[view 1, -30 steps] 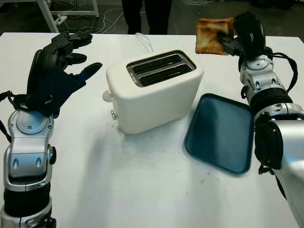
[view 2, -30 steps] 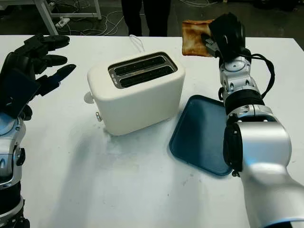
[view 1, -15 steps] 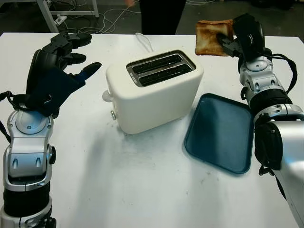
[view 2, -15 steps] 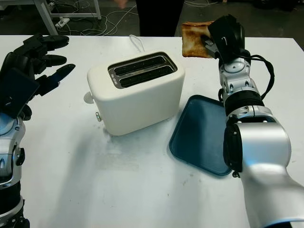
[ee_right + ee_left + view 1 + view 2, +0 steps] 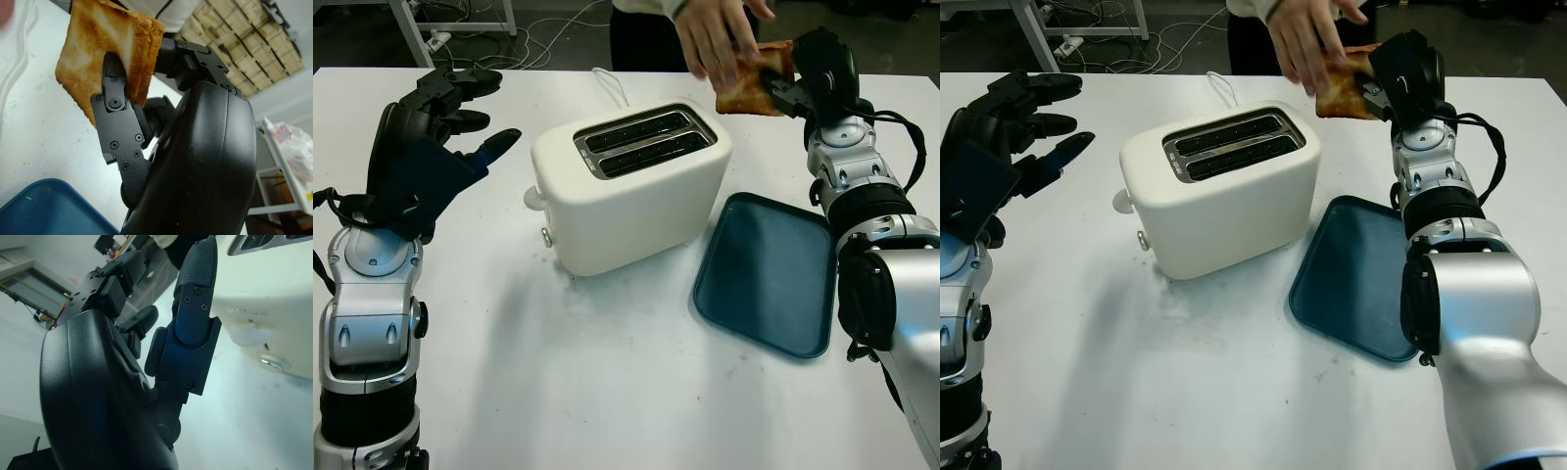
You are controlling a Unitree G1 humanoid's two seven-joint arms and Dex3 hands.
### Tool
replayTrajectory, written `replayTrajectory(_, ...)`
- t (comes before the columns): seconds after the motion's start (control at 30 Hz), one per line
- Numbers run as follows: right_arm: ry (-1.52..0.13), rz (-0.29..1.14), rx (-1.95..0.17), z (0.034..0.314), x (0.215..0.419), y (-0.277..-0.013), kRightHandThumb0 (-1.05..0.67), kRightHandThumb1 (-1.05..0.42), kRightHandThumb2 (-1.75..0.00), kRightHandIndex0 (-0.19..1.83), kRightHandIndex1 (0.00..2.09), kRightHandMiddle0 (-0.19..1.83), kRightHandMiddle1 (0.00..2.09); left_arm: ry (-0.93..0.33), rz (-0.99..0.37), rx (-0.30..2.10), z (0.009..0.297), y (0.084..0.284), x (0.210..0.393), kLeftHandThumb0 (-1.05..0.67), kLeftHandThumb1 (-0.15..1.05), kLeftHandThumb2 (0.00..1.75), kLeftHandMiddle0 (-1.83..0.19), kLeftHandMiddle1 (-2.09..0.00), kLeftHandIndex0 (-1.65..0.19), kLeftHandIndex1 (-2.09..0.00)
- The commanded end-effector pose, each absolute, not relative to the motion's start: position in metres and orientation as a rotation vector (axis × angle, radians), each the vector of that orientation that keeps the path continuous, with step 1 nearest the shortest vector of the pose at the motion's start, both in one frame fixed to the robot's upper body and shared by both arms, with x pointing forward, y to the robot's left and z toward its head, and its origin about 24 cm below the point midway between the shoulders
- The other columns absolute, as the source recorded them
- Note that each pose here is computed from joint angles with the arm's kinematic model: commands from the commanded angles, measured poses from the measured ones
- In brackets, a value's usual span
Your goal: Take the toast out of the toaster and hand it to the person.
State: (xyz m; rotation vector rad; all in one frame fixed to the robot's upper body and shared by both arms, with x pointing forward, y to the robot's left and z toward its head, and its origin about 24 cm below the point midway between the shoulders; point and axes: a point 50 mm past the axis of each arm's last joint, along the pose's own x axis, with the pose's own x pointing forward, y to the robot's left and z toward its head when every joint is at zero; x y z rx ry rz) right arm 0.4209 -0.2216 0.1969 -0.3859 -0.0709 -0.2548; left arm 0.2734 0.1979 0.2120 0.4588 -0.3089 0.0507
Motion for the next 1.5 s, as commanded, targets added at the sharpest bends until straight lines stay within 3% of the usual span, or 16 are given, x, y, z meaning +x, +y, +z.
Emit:
replayTrajectory(0.0, -0.081, -0.265, -0.39, 0.197, 0.4204, -0.2227, -0.2, -0.92, -0.33, 0.68, 1.75, 0.38, 1.75, -0.316, 0.057, 0.466, 0.2126, 0.199, 0.272, -0.71, 0.92, 0.1, -0.23, -0.93, -0.37, -0.54)
replayTrajectory(0.67, -0.094, -0.254, -0.391, 0.1962, 0.4198, -0.2228, -0.17, -0.92, -0.33, 0.67, 1.75, 0.37, 1.75, -0.318, 0.059, 0.459, 0.2121, 0.1987, 0.2716, -0.71, 0.92, 0.1, -0.24, -0.91, -0.37, -0.55)
replayTrajectory(1.03, -0.104, -0.241, -0.394, 0.1973, 0.4199, -0.2217, -0.2, -0.92, -0.34, 0.74, 1.75, 0.45, 1.75, -0.319, 0.06, 0.469, 0.2125, 0.1985, 0.2716, -0.7, 0.92, 0.1, -0.24, -0.91, -0.36, -0.55)
replayTrajectory(1.33, -0.221, -0.136, -0.321, 0.2026, 0.4161, -0.2214, -0.28, -0.92, -0.34, 0.85, 1.75, 0.61, 1.73, -0.318, 0.061, 0.447, 0.2127, 0.1981, 0.2727, -0.71, 0.92, 0.09, -0.24, -0.91, -0.37, -0.55)
replayTrajectory(1.4, -0.256, -0.124, -0.339, 0.2015, 0.4135, -0.2228, -0.36, -0.92, -0.31, 0.82, 1.58, 0.7, 1.4, -0.317, 0.062, 0.446, 0.2126, 0.1984, 0.2727, -0.7, 0.92, 0.09, -0.24, -0.91, -0.37, -0.55)
replayTrajectory(1.43, -0.268, -0.119, -0.352, 0.2012, 0.4126, -0.2231, -0.41, -0.92, -0.3, 0.81, 1.41, 0.74, 1.19, -0.318, 0.063, 0.447, 0.2126, 0.1986, 0.2728, -0.71, 0.92, 0.09, -0.24, -0.91, -0.37, -0.55)
replayTrajectory(1.47, -0.277, -0.112, -0.364, 0.2013, 0.4119, -0.2231, -0.52, -0.92, -0.29, 0.78, 1.1, 0.75, 0.81, -0.319, 0.063, 0.452, 0.2126, 0.1988, 0.2728, -0.71, 0.92, 0.09, -0.24, -0.91, -0.37, -0.55)
